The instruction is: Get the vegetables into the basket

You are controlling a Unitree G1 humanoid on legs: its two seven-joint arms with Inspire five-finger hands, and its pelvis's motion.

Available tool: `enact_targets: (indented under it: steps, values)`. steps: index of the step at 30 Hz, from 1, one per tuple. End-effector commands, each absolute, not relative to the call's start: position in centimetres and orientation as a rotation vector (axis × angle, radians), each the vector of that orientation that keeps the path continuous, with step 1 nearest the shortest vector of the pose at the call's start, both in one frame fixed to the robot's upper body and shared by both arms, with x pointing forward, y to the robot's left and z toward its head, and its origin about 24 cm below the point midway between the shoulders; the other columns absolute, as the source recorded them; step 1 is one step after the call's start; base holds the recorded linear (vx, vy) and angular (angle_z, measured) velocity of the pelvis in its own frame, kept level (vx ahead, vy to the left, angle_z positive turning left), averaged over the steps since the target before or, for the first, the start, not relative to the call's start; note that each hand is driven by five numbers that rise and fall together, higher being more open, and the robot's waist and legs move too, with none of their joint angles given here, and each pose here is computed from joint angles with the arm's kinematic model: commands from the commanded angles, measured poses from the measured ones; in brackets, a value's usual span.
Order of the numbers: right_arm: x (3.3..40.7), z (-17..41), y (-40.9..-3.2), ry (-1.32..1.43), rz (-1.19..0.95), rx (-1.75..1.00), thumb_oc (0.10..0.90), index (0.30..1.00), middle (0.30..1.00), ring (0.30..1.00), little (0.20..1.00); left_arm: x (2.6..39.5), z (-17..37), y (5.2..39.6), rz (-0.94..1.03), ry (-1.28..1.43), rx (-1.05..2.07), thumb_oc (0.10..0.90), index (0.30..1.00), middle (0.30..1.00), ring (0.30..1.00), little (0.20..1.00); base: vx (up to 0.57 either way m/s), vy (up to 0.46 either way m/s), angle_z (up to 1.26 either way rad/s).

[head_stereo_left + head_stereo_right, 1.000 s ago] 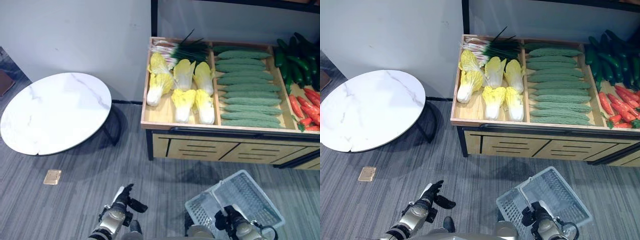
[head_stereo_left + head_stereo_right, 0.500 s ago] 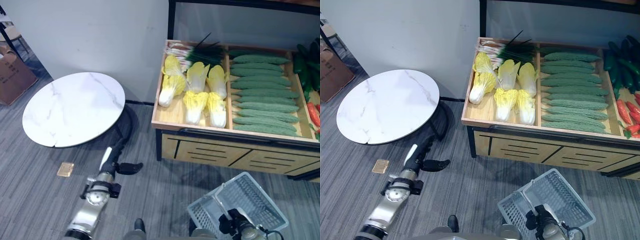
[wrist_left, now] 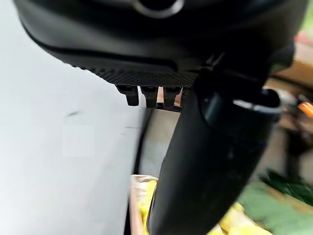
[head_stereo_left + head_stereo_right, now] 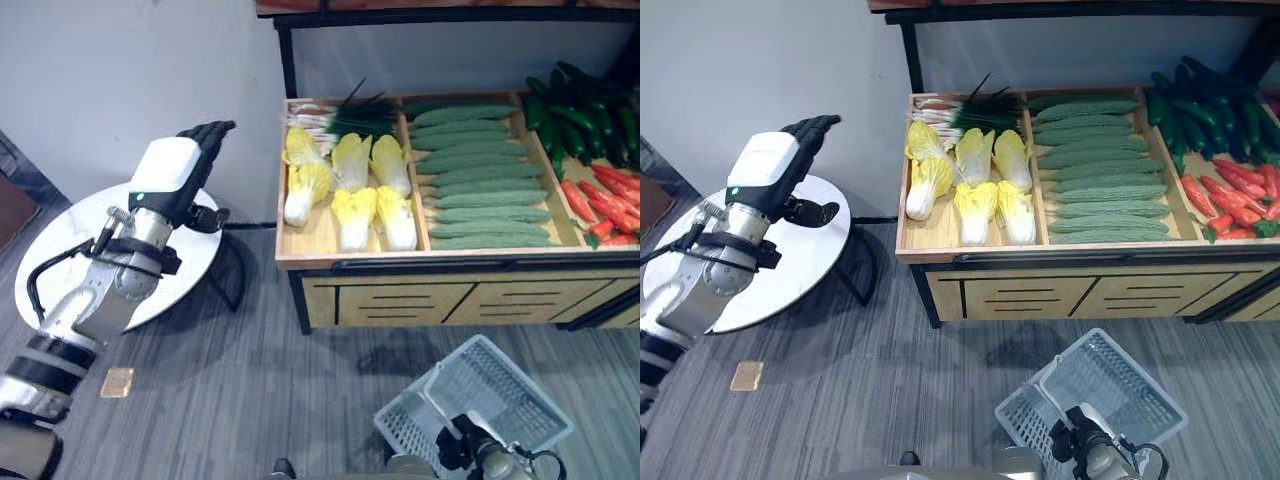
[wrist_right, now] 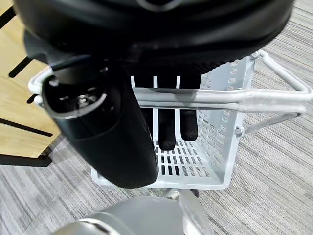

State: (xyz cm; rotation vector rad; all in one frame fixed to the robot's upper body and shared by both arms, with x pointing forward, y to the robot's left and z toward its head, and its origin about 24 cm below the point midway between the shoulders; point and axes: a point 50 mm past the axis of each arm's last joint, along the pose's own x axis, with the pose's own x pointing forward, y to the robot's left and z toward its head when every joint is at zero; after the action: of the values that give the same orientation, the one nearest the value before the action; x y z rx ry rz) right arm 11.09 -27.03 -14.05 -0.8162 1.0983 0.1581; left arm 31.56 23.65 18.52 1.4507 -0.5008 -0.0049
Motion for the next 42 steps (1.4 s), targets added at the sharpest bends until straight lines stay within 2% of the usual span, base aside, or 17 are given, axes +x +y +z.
enact_targets:
  steps: [1,7,13,22,36,42]
  values:
    - [11.3,-14.1,-26.7,1.067,0.21,-0.854,0.4,0.3,0.3,0.3,0.3,33.0,25.1,22.9,0.143,-0.736,1.596,0.9,1.0,1.0,1.0,1.0,-0.01,0.068,-0.09]
    - [13.3,-12.6,-28.3,0.989,0.157,-0.903,0.4,0.3,0.3,0.3,0.3,35.2,25.8,21.1,0.03,-0.761,1.931,0.9,1.0,1.0,1.0,1.0,-0.04,0.085,-0.08]
    - [14.4,-12.0,-28.8,0.957,0.135,-0.919,0.4,0.3,0.3,0.3,0.3,36.6,25.5,20.9,0.016,-0.734,2.065,0.9,1.0,1.0,1.0,1.0,0.0,0.054,-0.22]
    - [15.6,-11.7,-28.8,0.944,0.16,-0.964,0.4,0.3,0.3,0.3,0.3,38.6,27.1,24.3,0.172,-0.511,2.268,0.9,1.0,1.0,1.0,1.0,0.0,0.006,-0.28]
    - [18.6,-10.7,-27.5,0.835,0.186,-0.965,0.4,0.3,0.3,0.3,0.3,38.0,28.6,29.6,0.376,-0.287,2.297,0.9,1.0,1.0,1.0,1.0,0.01,-0.047,-0.14]
    - [19.1,-10.6,-27.0,0.816,0.187,-0.953,0.4,0.3,0.3,0.3,0.3,37.9,26.4,30.5,0.312,-0.191,2.297,0.9,1.0,1.0,1.0,1.0,0.03,-0.038,-0.11]
